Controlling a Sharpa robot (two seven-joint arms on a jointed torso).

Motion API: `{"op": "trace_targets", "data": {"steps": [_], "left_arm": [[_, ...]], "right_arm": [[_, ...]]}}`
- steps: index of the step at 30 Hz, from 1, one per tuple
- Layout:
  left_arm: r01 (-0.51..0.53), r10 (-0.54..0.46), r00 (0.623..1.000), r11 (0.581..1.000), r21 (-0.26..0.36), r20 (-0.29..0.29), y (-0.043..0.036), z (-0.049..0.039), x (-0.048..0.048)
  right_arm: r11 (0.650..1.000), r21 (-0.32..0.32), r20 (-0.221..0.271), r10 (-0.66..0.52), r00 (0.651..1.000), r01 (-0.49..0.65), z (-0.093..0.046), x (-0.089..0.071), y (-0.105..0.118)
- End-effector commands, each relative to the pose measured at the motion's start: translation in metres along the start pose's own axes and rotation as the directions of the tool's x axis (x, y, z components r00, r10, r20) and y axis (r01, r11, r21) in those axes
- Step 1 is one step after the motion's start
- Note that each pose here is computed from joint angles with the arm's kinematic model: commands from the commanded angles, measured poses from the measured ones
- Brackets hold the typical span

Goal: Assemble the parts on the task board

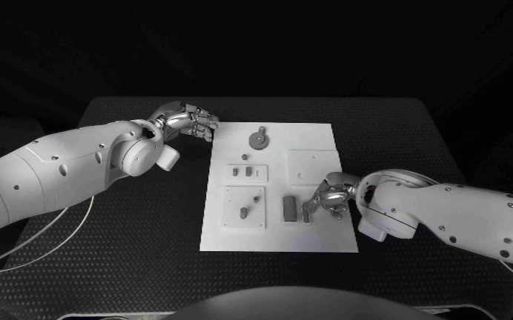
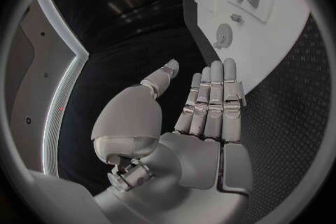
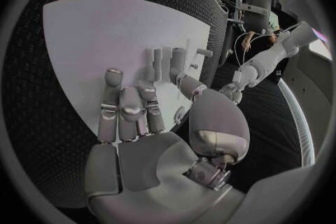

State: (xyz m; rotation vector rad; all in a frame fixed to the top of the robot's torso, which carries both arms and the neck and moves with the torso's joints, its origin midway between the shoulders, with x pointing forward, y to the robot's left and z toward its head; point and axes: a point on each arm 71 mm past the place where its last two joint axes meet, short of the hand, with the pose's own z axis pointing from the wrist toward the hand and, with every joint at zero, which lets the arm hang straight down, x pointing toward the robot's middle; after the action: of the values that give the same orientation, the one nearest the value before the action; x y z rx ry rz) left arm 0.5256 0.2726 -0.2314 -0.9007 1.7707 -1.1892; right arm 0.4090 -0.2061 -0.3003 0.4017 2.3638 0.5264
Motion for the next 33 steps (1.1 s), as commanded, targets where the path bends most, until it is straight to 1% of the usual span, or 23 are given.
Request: {"op": "trace_targets", "data": {"steps": [1,2,4,5,7,9,11,12,14,16,17,19,21,23,24,26,28,30,31,32,33], "left_arm": [[0.007,-0.007,1.0,1.0,0.013,-0.01,-0.002,0.0008,0.0017],[0.007,-0.007,1.0,1.0,0.014,-0.009,-0.0021,0.001,0.0018],[0.006,-0.006,1.0,1.0,0.016,-0.006,-0.0022,0.0011,0.0013],[0.005,-0.005,1.0,1.0,0.017,-0.002,-0.0021,0.0012,0.0007],[0.003,-0.003,1.0,1.0,0.021,0.008,-0.0023,0.0015,-0.0005],[0.001,-0.001,1.0,1.0,0.029,0.02,-0.003,0.0019,-0.0012],[0.001,-0.002,1.0,0.999,0.033,0.031,-0.0037,0.0032,-0.0013],[0.0,-0.001,0.999,0.999,0.034,0.037,-0.0038,0.0037,-0.0019],[-0.004,0.002,0.999,0.999,0.037,0.049,-0.0042,0.0054,-0.0033],[-0.01,0.007,0.998,0.999,0.046,0.063,-0.0076,0.0083,-0.0059],[-0.012,0.008,0.998,0.999,0.053,0.068,-0.0111,0.0098,-0.0075],[-0.02,0.014,0.996,0.998,0.067,0.084,-0.0178,0.0131,-0.0109],[-0.02,0.012,0.994,0.997,0.078,0.105,-0.0243,0.0175,-0.0145],[-0.017,0.007,0.993,0.996,0.083,0.12,-0.0274,0.0226,-0.0164],[-0.019,0.008,0.991,0.996,0.086,0.132,-0.0292,0.0257,-0.0175],[-0.015,0.001,0.989,0.996,0.091,0.151,-0.0339,0.0319,-0.0188],[-0.015,0.0,0.986,0.996,0.092,0.165,-0.0365,0.0373,-0.0217],[-0.011,-0.005,0.987,0.995,0.098,0.163,-0.0427,0.0434,-0.0243],[-0.012,-0.004,0.987,0.995,0.1,0.162,-0.0445,0.0441,-0.0264],[-0.014,-0.003,0.987,0.994,0.106,0.16,-0.0485,0.0435,-0.0311],[-0.016,-0.002,0.987,0.994,0.111,0.161,-0.0505,0.0434,-0.0332]], "right_arm": [[0.998,-0.069,0.012,0.008,1.0,-0.007,-0.001,-0.003,0.001],[0.996,-0.085,0.015,0.017,1.0,-0.016,-0.002,-0.006,0.001],[0.99,-0.124,0.035,0.072,0.997,-0.067,-0.005,-0.014,0.002],[0.985,-0.151,0.051,0.097,0.994,-0.088,-0.007,-0.021,0.003],[0.975,-0.203,0.092,0.115,0.989,-0.095,-0.01,-0.034,0.007],[0.963,-0.247,0.126,0.142,0.982,-0.108,-0.011,-0.049,0.01],[0.946,-0.296,0.164,0.188,0.968,-0.134,-0.012,-0.07,0.011],[0.931,-0.329,0.18,0.224,0.958,-0.156,-0.013,-0.082,0.011],[0.912,-0.363,0.192,0.273,0.943,-0.19,-0.012,-0.098,0.009],[0.893,-0.398,0.226,0.315,0.922,-0.208,-0.01,-0.116,0.006],[0.883,-0.416,0.234,0.335,0.913,-0.217,-0.008,-0.124,0.005],[0.862,-0.448,0.236,0.368,0.899,-0.235,-0.002,-0.139,0.003],[0.846,-0.469,0.259,0.406,0.876,-0.254,0.007,-0.154,0.003],[0.821,-0.487,0.249,0.458,0.853,-0.298,0.016,-0.165,0.003],[0.807,-0.499,0.251,0.484,0.839,-0.316,0.019,-0.171,0.003],[0.79,-0.522,0.262,0.508,0.821,-0.322,0.026,-0.181,0.005],[0.773,-0.539,0.271,0.534,0.801,-0.334,0.036,-0.185,0.004],[0.754,-0.545,0.284,0.577,0.765,-0.366,0.047,-0.186,0.001],[0.748,-0.548,0.279,0.585,0.761,-0.374,0.052,-0.185,-0.001],[0.739,-0.555,0.277,0.598,0.752,-0.383,0.058,-0.183,-0.001],[0.731,-0.561,0.281,0.61,0.741,-0.389,0.06,-0.184,0.0]]}}
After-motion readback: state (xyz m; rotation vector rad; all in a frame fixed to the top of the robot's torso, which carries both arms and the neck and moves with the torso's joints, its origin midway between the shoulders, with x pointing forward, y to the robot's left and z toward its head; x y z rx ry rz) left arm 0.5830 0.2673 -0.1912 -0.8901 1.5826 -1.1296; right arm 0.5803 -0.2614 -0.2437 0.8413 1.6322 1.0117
